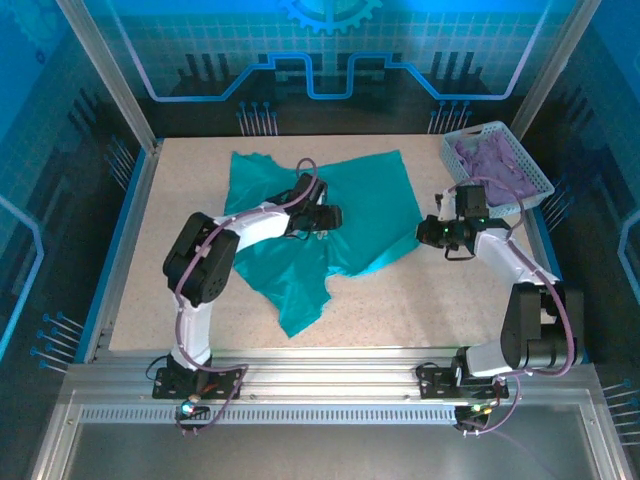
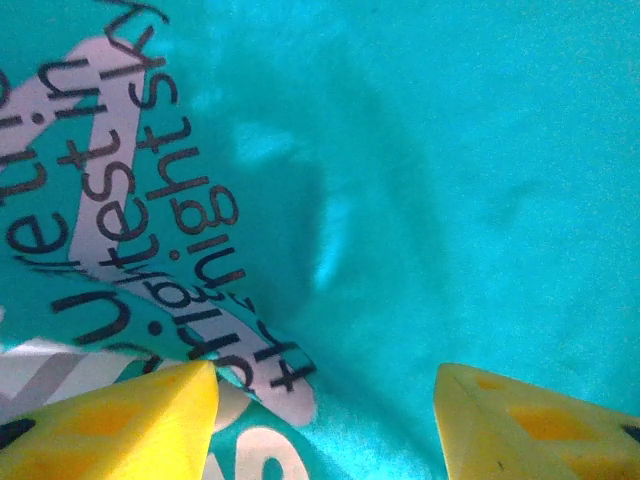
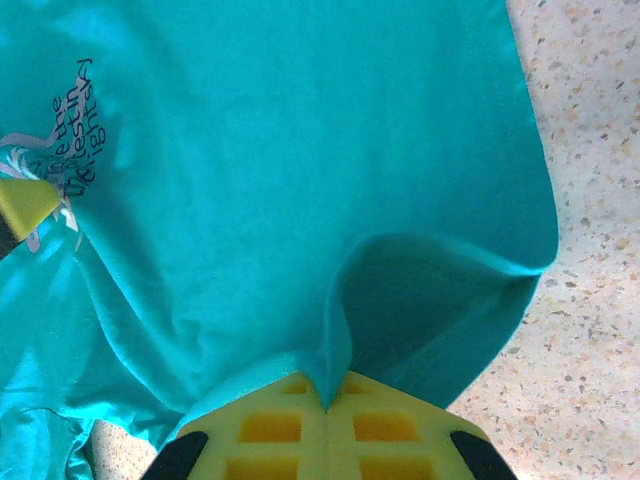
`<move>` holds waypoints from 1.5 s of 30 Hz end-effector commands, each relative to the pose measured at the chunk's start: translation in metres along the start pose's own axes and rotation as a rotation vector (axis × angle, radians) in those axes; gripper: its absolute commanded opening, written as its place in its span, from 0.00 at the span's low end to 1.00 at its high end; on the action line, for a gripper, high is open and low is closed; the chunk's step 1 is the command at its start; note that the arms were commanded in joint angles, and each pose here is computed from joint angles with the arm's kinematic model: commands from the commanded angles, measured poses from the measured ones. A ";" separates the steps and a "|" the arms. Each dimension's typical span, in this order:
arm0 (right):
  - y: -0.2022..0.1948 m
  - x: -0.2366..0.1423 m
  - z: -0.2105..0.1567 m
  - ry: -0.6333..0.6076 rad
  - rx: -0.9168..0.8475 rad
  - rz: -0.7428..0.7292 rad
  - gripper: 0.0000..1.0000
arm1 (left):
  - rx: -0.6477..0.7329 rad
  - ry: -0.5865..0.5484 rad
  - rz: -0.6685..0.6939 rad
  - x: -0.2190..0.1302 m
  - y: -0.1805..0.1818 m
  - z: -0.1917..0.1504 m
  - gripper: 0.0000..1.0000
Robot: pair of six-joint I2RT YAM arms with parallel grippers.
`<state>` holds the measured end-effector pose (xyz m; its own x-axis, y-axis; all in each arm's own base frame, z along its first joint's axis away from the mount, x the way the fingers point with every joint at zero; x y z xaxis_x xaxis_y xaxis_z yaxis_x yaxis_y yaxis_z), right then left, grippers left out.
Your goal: Fold the inside-out t-shirt
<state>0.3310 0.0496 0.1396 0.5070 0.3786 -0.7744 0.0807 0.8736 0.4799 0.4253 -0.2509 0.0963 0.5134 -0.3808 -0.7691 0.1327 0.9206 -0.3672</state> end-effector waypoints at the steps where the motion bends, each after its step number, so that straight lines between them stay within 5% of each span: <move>1: 0.000 -0.011 0.004 -0.029 -0.015 -0.033 0.00 | 0.038 -0.033 -0.026 -0.051 -0.003 -0.003 0.60; 12: 0.014 -0.008 -0.016 0.031 -0.099 -0.036 0.00 | 0.075 0.255 0.201 -0.155 0.037 -0.202 0.57; 18: 0.013 -0.006 -0.020 0.050 -0.117 -0.051 0.00 | 0.093 0.418 0.216 -0.161 0.031 -0.256 0.60; 26: 0.014 -0.009 -0.022 0.040 -0.123 -0.049 0.00 | 0.114 0.474 0.152 -0.136 0.017 -0.265 0.55; 36: 0.007 -0.010 -0.034 0.056 -0.117 -0.059 0.00 | 0.172 0.510 0.237 -0.118 0.026 -0.275 0.34; 43: 0.013 -0.014 -0.029 0.030 -0.119 -0.035 0.00 | 0.196 0.368 0.248 -0.126 0.027 -0.250 0.00; 45: 0.020 -0.021 -0.020 -0.010 -0.127 -0.014 0.00 | 0.194 0.255 0.245 -0.141 0.028 -0.221 0.00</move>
<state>0.3020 0.0615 0.1382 0.4680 0.3435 -0.8142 0.0197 0.9171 0.3982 0.1526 -0.2067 0.0580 0.2009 -0.1547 -0.9673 0.2153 0.9703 -0.1104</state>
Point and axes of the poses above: each hand's point on the last joint's axis, 136 mm out from that joint toward the fingers, its own x axis out along the fingers, its own y axis along the line the jaws close on, z = x × y, the point moved 4 cm from there along -x, back along the fingers, and after that the axes turned 3 degrees about x, right-handed, at the moved point
